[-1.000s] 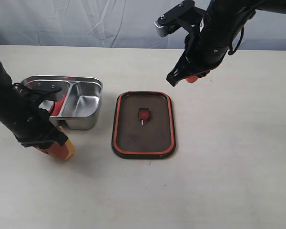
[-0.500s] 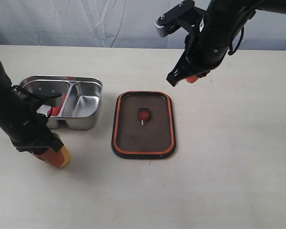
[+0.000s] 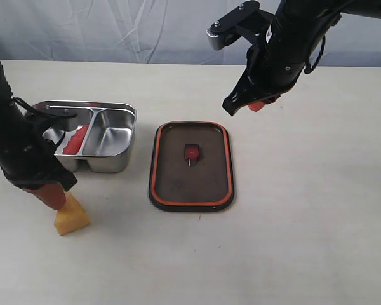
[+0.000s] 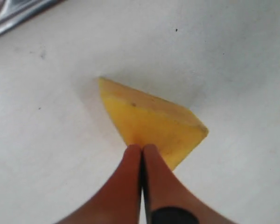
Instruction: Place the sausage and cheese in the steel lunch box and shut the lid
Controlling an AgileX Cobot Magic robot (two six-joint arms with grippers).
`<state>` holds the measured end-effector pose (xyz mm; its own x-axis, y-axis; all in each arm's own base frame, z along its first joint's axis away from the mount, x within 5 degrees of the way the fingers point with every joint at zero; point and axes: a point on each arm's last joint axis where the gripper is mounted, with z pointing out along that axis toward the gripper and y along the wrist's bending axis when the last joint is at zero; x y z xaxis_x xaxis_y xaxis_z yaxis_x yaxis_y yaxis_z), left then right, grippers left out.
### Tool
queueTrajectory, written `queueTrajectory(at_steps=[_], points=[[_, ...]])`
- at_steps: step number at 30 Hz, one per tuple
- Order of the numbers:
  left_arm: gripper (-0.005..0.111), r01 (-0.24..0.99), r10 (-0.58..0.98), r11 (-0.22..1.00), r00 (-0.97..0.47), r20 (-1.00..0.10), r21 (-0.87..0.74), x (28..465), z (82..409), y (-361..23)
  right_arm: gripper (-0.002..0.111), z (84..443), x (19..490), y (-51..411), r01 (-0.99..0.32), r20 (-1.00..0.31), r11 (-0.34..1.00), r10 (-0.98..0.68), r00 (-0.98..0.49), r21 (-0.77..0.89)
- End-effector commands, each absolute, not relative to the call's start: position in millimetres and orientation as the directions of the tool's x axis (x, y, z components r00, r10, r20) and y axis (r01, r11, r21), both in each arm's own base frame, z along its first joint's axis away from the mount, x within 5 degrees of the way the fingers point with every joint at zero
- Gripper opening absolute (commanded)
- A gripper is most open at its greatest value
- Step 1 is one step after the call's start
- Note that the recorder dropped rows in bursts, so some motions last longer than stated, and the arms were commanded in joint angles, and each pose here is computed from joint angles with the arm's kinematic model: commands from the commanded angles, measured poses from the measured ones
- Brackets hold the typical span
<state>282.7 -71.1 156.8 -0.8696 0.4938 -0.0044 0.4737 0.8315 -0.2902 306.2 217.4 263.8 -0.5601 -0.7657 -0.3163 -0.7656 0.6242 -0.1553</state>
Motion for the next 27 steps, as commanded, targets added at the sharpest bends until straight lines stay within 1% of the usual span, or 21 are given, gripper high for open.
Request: queueTrajectory(at_steps=[1, 4, 6, 9, 10, 12, 14, 17, 20, 23, 27], points=[[0.000, 0.471, 0.488, 0.834, -0.873, -0.013, -0.285, 283, 160, -71, 0.000, 267, 307, 214, -0.762, -0.317, 0.625, -0.766, -0.559, -0.167], [0.000, 0.457, 0.476, 0.837, -0.879, -0.012, -0.300, 283, 160, -72, 0.000, 267, 307, 214, -0.762, -0.317, 0.625, -0.766, -0.559, -0.167], [0.003, 0.452, 0.475, 0.836, -0.880, -0.003, -0.311, 282, 161, -73, 0.000, 267, 307, 214, -0.762, -0.317, 0.625, -0.766, -0.559, -0.167], [0.016, 0.467, 0.497, 0.827, -0.868, 0.018, -0.314, 280, 161, -72, 0.000, 267, 306, 214, -0.763, -0.314, 0.625, -0.767, -0.560, -0.166], [0.022, 0.463, 0.494, 0.829, -0.869, 0.021, -0.314, 280, 162, -72, 0.000, 267, 306, 214, -0.763, -0.314, 0.625, -0.767, -0.560, -0.166], [0.034, 0.425, 0.456, 0.850, -0.890, 0.029, -0.312, 282, 164, -72, 0.000, 267, 306, 214, -0.763, -0.314, 0.625, -0.767, -0.560, -0.166], [0.043, 0.367, 0.399, 0.877, -0.916, 0.044, -0.311, 286, 169, -73, 0.000, 267, 306, 214, -0.763, -0.314, 0.625, -0.767, -0.560, -0.166], [0.045, 0.225, 0.252, 0.932, -0.966, 0.063, -0.283, 292, 173, -73, 0.000, 267, 306, 214, -0.763, -0.314, 0.625, -0.767, -0.560, -0.166], [0.045, 0.150, 0.178, 0.949, -0.981, 0.077, -0.276, 293, 175, -74, 0.000, 267, 306, 214, -0.763, -0.314, 0.625, -0.767, -0.560, -0.166], [0.045, 0.134, 0.167, 0.954, -0.980, 0.104, -0.270, 291, 175, -77, 0.000, 267, 307, 214, -0.762, -0.317, 0.625, -0.766, -0.559, -0.167], [0.045, 0.146, 0.171, 0.964, -0.981, 0.095, -0.223, 289, 173, -89, 0.000, 267, 307, 215, -0.762, -0.325, 0.626, -0.765, -0.556, -0.169]])
